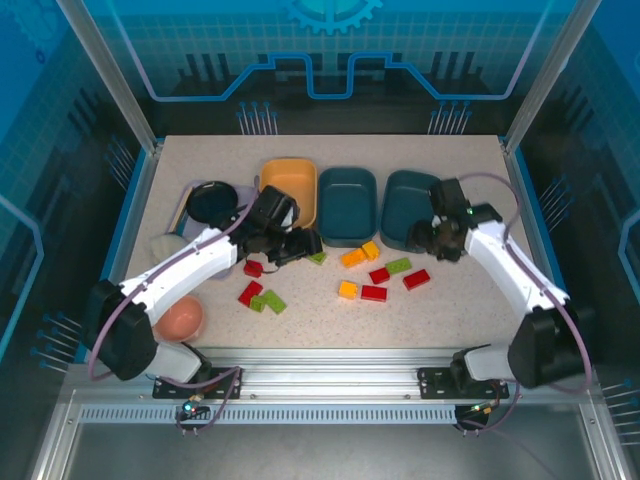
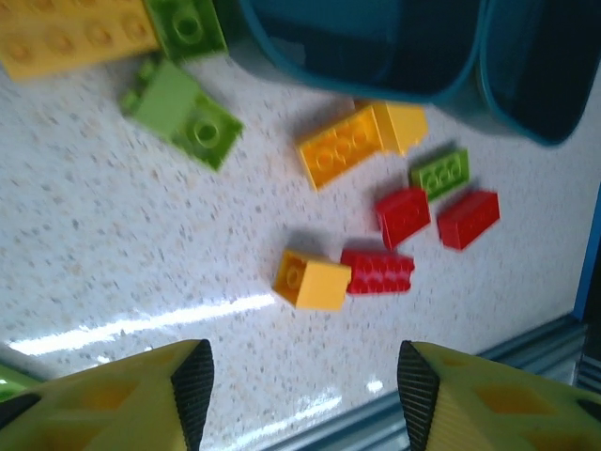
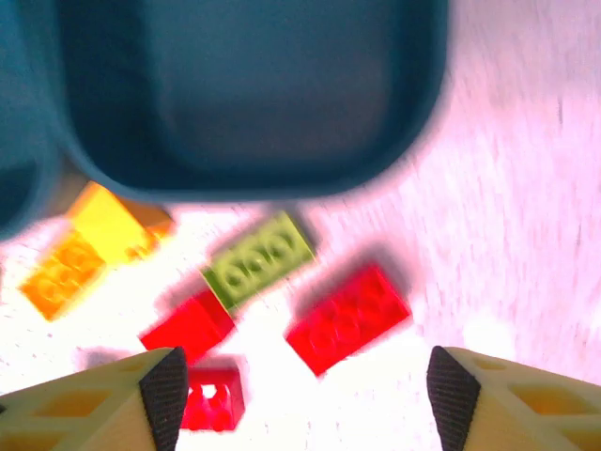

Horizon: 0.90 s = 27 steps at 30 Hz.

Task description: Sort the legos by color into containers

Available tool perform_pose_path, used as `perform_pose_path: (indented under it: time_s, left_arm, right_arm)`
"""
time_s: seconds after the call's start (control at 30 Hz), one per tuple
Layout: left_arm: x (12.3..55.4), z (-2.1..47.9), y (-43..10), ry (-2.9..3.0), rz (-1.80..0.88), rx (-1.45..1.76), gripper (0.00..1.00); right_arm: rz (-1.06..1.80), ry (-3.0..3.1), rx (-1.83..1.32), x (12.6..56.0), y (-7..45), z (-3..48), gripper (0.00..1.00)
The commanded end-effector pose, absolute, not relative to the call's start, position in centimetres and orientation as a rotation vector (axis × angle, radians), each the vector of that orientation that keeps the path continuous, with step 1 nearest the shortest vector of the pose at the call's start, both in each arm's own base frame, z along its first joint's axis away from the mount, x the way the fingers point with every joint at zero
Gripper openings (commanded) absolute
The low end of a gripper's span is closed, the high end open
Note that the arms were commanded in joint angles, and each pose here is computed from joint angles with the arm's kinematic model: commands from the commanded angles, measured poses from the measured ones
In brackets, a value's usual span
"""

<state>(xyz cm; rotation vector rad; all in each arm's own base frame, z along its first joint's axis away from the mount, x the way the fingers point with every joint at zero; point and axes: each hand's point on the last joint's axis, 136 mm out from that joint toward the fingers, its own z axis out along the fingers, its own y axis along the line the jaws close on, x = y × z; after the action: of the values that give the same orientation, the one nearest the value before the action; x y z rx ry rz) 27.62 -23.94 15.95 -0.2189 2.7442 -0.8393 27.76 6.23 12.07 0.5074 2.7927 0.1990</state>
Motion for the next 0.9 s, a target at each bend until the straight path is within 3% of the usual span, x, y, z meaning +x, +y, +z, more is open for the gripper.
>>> perform_pose_path:
  time_s: [0.0, 0.17, 0.43, 0.73, 0.87]
  left_arm:
    - [26.8, 17.2, -25.0, 2.64, -0.94, -0.188, 0.62]
    - [26.2, 16.5, -25.1, 2.569, -1.033, -0.255, 0.67]
    - [26.2, 16.5, -25.3, 2.55, -1.067, -0.28, 0.67]
    - [26.3, 16.8, -25.1, 2.548, -1.048, -0.281, 0.67]
    - [26.3, 16.8, -25.2, 2.55, -1.051, -0.279, 0.67]
  right_arm:
    - [0.379, 2.786, 0.79, 25.8, 7.1, 8.2, 0.77]
    - [0.462, 2.743, 0.95, 25.7, 7.0, 6.3, 0.79]
    - [0.484, 2.746, 1.083, 26.9, 6.5, 3.9, 0.74]
    - [0.388, 2.836, 1.204, 25.1, 6.0, 1.4, 0.56]
    - [0.379, 2.851, 1.218, 25.0, 6.0, 0.7, 0.37]
